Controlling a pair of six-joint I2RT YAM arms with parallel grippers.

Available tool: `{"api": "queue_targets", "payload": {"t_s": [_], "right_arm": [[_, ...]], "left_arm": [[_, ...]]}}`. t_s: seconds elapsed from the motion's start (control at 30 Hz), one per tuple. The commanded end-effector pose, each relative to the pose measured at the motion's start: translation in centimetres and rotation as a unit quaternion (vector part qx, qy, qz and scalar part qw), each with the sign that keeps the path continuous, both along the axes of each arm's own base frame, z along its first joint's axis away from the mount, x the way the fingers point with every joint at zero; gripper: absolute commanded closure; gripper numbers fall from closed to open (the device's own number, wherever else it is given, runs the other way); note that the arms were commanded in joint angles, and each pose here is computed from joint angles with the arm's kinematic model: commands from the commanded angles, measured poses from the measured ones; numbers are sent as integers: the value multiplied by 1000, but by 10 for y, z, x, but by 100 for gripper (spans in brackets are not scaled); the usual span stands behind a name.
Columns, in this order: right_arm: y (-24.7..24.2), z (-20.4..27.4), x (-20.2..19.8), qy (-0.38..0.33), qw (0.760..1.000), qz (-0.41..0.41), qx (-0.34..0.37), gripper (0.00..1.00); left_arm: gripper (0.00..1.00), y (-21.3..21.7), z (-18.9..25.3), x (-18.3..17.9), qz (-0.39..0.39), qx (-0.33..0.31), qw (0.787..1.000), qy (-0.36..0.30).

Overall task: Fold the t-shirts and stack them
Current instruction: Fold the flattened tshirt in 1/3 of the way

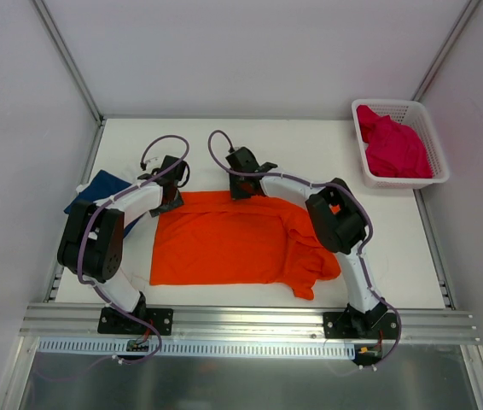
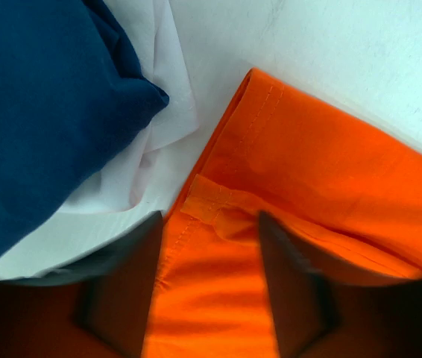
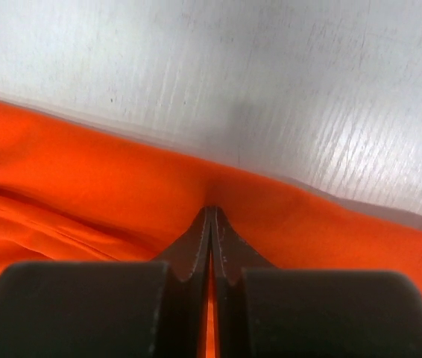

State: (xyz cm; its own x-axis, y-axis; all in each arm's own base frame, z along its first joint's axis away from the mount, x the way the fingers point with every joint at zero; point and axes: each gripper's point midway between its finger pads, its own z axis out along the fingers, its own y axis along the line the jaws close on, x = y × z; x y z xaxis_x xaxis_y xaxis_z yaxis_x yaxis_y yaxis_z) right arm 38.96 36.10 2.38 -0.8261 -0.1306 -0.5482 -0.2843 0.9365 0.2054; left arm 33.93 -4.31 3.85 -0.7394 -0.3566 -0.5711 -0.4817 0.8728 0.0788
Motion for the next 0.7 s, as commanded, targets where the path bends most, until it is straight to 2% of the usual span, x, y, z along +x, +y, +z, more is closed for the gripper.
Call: {"api": "queue_targets", "payload": {"t_s": [0.0,0.2,0.43,0.67], "right_arm": [[-2,-15,6,15,1000,-3,-8,100],[6,-16,18,16,1000,-5,7,99],[7,-19,28,24,999,-8,21,100],[2,-16,44,23,999,-20,27,100]], "left_arm": [[42,0,3,4,3,-2,1000,-3],[40,-1,9,11,1,-1,1000,-10],[40,-4,20,35,-10,9,1000,-24],[40,-7,12,53,-17,12,1000,-10]]}}
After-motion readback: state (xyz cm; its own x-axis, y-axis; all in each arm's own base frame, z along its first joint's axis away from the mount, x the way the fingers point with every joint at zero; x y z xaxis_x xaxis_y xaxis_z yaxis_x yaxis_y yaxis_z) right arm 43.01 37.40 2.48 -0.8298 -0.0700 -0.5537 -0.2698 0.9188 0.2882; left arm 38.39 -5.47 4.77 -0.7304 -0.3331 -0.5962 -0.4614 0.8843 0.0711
